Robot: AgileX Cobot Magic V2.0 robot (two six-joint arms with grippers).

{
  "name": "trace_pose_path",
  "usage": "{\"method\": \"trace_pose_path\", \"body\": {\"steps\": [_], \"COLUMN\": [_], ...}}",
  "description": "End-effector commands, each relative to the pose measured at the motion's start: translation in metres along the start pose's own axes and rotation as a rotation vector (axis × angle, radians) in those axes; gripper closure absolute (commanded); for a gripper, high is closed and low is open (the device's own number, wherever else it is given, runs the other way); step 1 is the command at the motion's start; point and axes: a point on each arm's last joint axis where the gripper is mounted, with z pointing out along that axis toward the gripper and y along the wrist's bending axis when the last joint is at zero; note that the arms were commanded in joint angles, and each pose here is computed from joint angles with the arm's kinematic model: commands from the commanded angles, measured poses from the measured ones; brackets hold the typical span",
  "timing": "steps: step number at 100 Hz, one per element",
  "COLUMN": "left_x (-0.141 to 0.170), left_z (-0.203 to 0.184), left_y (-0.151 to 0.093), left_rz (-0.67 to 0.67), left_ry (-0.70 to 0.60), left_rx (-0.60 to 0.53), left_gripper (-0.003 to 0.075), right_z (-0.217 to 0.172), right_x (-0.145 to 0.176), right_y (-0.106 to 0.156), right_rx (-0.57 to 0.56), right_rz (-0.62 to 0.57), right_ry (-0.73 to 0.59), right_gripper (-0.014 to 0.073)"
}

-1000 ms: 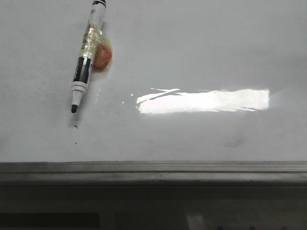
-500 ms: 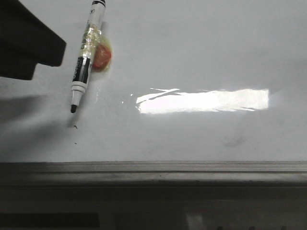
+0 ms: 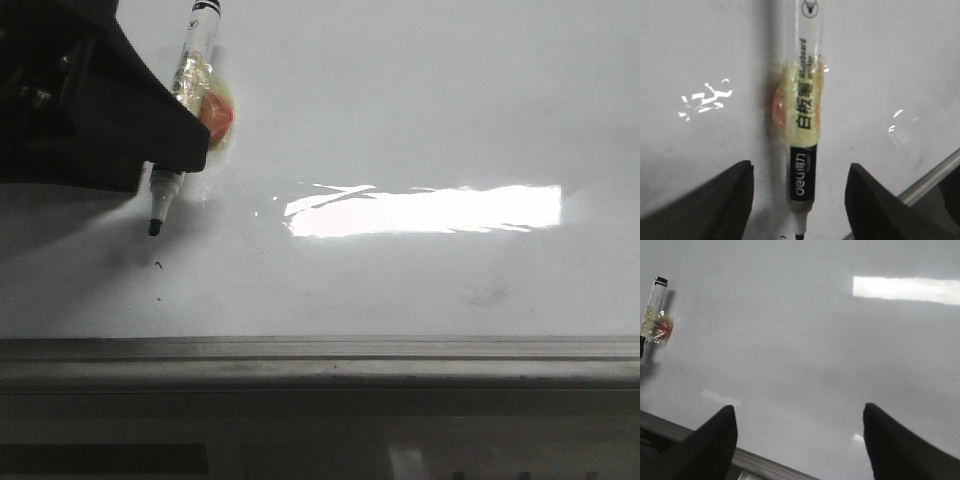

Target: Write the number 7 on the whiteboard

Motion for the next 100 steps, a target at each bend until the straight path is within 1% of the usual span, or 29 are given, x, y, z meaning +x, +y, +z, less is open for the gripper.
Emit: {"method": "trace_pose_path", "body": {"steps": [1, 8, 15, 20, 23, 25, 30, 34, 52, 59, 67, 70, 74, 75, 78, 79, 80, 87, 93, 96, 100], "left_x": [-0.014, -0.013, -0.011, -0.011, -0.01, -0.01, -0.009, -0.008, -0.005, 0.0, 0.008, 0.01, 0.011, 0.011, 0.011, 0.011, 0.011, 0.008, 0.005, 0.003, 0.003], "left_z": [0.001, 0.004, 0.007, 0.006, 0.007, 0.007, 0.007, 0.007, 0.006, 0.004, 0.0, -0.001, -0.004, -0.005, -0.008, -0.009, -0.011, -0.018, -0.026, -0.03, -0.035], "left_y": [0.0, 0.001, 0.001, 0.001, 0.001, 0.001, 0.0, 0.0, -0.002, -0.005, -0.008, -0.009, -0.011, -0.011, -0.013, -0.014, -0.014, -0.019, -0.025, -0.028, -0.032], "left_rz": [-0.008, -0.009, -0.01, -0.01, -0.01, -0.01, -0.01, -0.008, -0.006, 0.006, 0.054, 0.099, 0.15, 0.17, 0.205, 0.209, 0.228, 0.3, 0.351, 0.401, 0.428], "left_ry": [-0.088, -0.078, -0.065, -0.059, -0.052, -0.049, -0.039, -0.029, 0.007, 0.061, 0.145, 0.167, 0.186, 0.186, 0.182, 0.182, 0.174, 0.13, 0.082, 0.057, 0.033], "left_rx": [-0.024, -0.028, -0.03, -0.027, -0.024, -0.023, -0.018, -0.015, 0.003, 0.029, 0.063, 0.078, 0.101, 0.106, 0.123, 0.129, 0.134, 0.176, 0.225, 0.252, 0.3], "left_gripper": [0.0335, 0.0354, 0.042, 0.0491, 0.0551, 0.0577, 0.0681, 0.0743, 0.0741, 0.0741, 0.0741, 0.0741, 0.0741, 0.0741, 0.0741, 0.0741, 0.0741, 0.0741, 0.0741, 0.074, 0.074], "right_z": [0.0, 0.0, 0.0, 0.0, 0.0, 0.0, 0.0, 0.0, 0.0, 0.0, 0.0, 0.0, 0.0, 0.0, 0.0, 0.0, 0.0, 0.0, 0.0, 0.0, -0.001], "right_x": [-0.014, -0.014, -0.014, -0.014, -0.014, -0.014, -0.014, -0.014, -0.013, -0.013, -0.014, -0.014, -0.015, -0.016, -0.017, -0.017, -0.017, -0.02, -0.023, -0.025, -0.027], "right_y": [-0.001, -0.001, -0.001, -0.001, -0.001, -0.001, -0.001, -0.001, -0.001, 0.001, 0.004, 0.007, 0.011, 0.012, 0.015, 0.017, 0.018, 0.026, 0.031, 0.033, 0.035], "right_rx": [0.017, 0.017, 0.017, 0.017, 0.017, 0.017, 0.017, 0.017, 0.01, -0.008, -0.046, -0.076, -0.114, -0.132, -0.167, -0.187, -0.195, -0.289, -0.361, -0.384, -0.418], "right_rz": [0.001, 0.001, 0.001, 0.001, 0.001, 0.001, 0.001, 0.001, 0.006, 0.025, 0.048, 0.043, -0.004, 0.0, -0.043, -0.037, -0.06, -0.09, -0.09, -0.094, -0.093], "right_ry": [-0.079, -0.079, -0.079, -0.079, -0.079, -0.079, -0.079, -0.079, -0.069, -0.069, -0.078, -0.086, -0.095, -0.099, -0.109, -0.111, -0.115, -0.138, -0.164, -0.179, -0.198], "right_gripper": [0.0116, 0.0116, 0.0116, 0.0116, 0.0116, 0.0116, 0.0116, 0.0116, 0.0116, 0.0116, 0.0116, 0.0116, 0.0116, 0.0116, 0.0116, 0.0116, 0.0116, 0.0116, 0.0116, 0.0116, 0.0116]}}
